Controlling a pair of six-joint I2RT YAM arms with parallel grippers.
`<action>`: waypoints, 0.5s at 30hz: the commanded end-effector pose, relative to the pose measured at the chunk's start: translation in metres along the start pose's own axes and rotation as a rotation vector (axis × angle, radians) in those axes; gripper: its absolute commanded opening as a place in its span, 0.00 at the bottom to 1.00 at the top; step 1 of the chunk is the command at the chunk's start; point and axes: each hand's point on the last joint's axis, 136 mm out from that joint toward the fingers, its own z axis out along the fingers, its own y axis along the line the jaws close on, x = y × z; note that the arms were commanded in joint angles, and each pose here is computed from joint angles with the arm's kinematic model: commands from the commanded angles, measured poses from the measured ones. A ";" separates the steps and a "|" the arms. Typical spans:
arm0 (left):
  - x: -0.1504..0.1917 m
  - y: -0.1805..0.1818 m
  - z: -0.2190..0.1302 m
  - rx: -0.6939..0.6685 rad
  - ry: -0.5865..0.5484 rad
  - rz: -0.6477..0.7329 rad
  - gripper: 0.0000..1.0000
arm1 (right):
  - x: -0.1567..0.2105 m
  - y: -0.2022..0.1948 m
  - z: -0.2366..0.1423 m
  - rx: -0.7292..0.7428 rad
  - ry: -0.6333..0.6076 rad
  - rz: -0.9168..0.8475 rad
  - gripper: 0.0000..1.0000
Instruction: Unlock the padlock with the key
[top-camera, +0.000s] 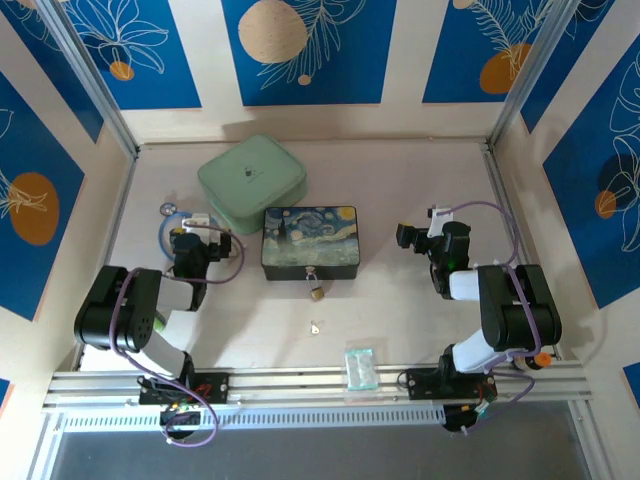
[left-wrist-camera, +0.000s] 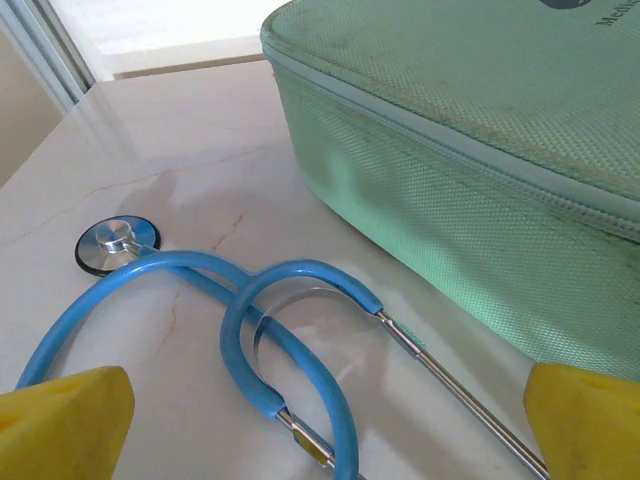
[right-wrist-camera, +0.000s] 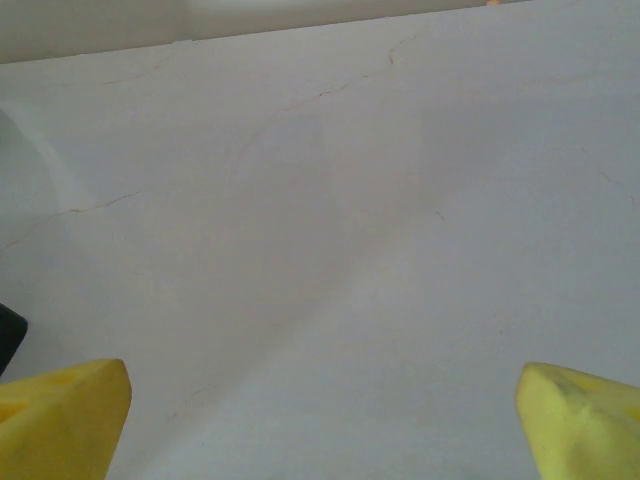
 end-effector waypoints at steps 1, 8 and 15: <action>-0.011 -0.014 0.003 0.096 -0.024 0.014 0.99 | -0.014 0.003 0.002 -0.019 -0.034 -0.022 0.99; -0.011 -0.013 0.003 0.095 -0.026 0.015 0.99 | -0.014 0.003 0.002 -0.019 -0.033 -0.022 0.99; -0.011 -0.014 0.003 0.097 -0.026 0.016 0.99 | -0.014 0.003 0.002 -0.019 -0.034 -0.022 0.99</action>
